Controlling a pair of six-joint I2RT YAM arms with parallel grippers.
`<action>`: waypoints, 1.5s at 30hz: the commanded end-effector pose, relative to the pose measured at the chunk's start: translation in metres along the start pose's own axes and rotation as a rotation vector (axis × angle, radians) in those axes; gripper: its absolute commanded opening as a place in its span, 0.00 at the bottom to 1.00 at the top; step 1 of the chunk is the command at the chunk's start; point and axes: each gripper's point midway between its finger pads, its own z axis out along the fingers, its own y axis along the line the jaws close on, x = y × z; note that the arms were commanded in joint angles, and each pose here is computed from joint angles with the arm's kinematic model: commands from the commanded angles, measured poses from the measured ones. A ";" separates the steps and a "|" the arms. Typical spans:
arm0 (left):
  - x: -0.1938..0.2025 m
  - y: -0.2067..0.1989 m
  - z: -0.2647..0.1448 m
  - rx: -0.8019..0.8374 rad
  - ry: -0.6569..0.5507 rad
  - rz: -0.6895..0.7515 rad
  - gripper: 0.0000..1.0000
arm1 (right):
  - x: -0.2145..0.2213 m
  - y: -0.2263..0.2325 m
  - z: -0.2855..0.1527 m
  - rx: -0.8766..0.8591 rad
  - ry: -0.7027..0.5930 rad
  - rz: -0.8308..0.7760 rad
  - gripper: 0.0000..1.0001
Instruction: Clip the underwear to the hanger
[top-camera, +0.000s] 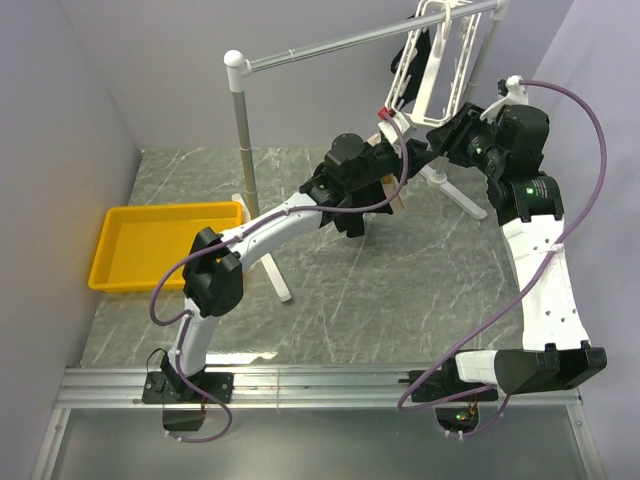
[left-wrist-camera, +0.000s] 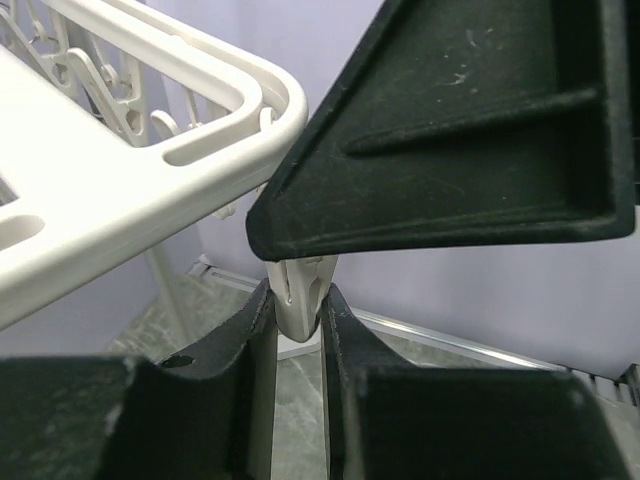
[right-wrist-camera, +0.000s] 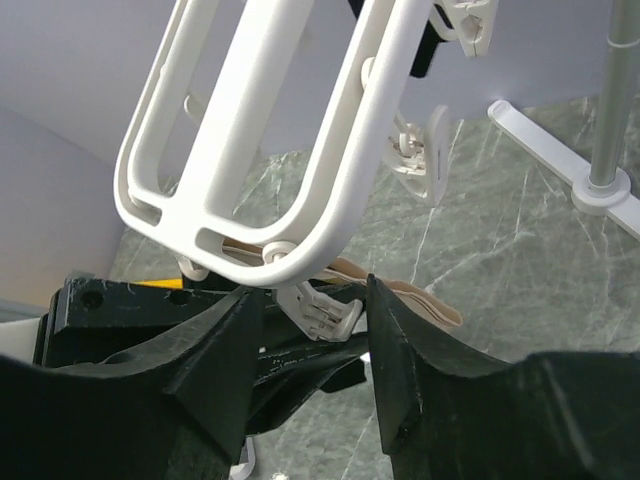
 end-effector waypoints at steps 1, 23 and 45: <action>-0.050 -0.013 -0.006 -0.009 -0.086 0.098 0.00 | -0.024 0.010 -0.006 -0.004 -0.074 0.004 0.51; -0.059 -0.018 -0.006 -0.032 -0.101 0.138 0.41 | -0.025 0.013 -0.004 -0.027 -0.073 -0.043 0.00; 0.008 -0.046 -0.066 0.310 0.196 0.335 0.71 | -0.031 0.012 -0.007 -0.031 -0.117 -0.086 0.00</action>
